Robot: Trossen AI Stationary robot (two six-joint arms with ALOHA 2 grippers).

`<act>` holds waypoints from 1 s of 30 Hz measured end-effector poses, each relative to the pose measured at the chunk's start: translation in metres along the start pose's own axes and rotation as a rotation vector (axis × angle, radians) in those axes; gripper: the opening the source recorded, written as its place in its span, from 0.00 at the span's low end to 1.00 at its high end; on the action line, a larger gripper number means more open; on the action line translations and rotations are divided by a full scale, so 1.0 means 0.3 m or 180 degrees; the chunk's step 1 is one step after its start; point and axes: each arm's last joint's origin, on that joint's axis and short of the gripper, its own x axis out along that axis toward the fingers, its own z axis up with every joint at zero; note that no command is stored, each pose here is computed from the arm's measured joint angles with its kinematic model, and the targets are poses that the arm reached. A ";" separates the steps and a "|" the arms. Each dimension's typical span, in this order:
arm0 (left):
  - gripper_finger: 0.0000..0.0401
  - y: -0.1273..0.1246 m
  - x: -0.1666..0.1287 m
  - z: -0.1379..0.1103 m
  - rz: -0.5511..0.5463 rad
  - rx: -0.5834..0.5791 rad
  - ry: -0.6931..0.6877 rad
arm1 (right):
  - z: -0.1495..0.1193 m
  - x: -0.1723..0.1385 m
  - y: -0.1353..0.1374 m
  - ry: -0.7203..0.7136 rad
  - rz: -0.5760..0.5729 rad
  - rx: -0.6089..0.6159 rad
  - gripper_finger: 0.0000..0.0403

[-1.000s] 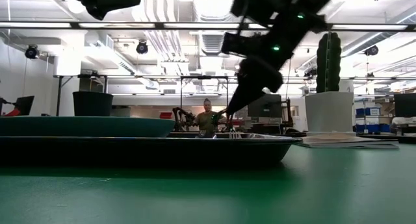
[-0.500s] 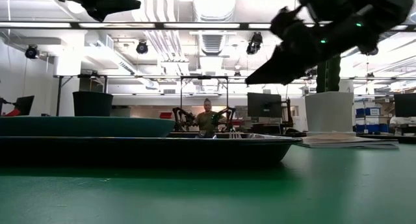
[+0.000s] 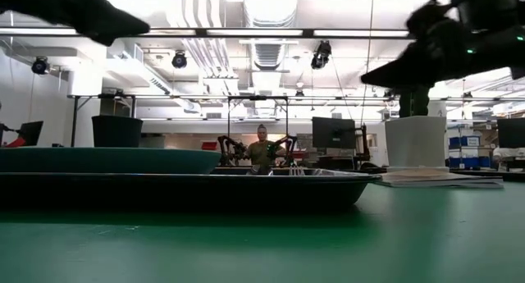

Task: Pick and place plate/cup/fork/spoon on tray
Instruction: Return to Home Position

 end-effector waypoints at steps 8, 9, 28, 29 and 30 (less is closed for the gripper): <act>0.04 0.013 -0.067 -0.094 -0.0105 0.0086 -0.0324 | -0.057 -0.122 -0.039 -0.0313 -0.0155 -0.0035 0.02; 0.04 0.014 -0.072 -0.103 -0.0096 0.0079 -0.0373 | -0.063 -0.131 -0.042 -0.0308 -0.0172 -0.0034 0.02; 0.04 -0.011 -0.048 -0.262 0.0093 -0.0045 -0.0586 | -0.041 -0.268 -0.063 -0.0704 -0.0113 -0.0214 0.02; 0.04 -0.014 -0.045 -0.270 0.0091 -0.0029 -0.0552 | -0.042 -0.272 -0.064 -0.0729 -0.0118 -0.0237 0.02; 0.04 -0.016 -0.042 -0.279 0.0082 -0.0009 -0.0508 | -0.039 -0.276 -0.064 -0.0769 -0.0127 -0.0261 0.02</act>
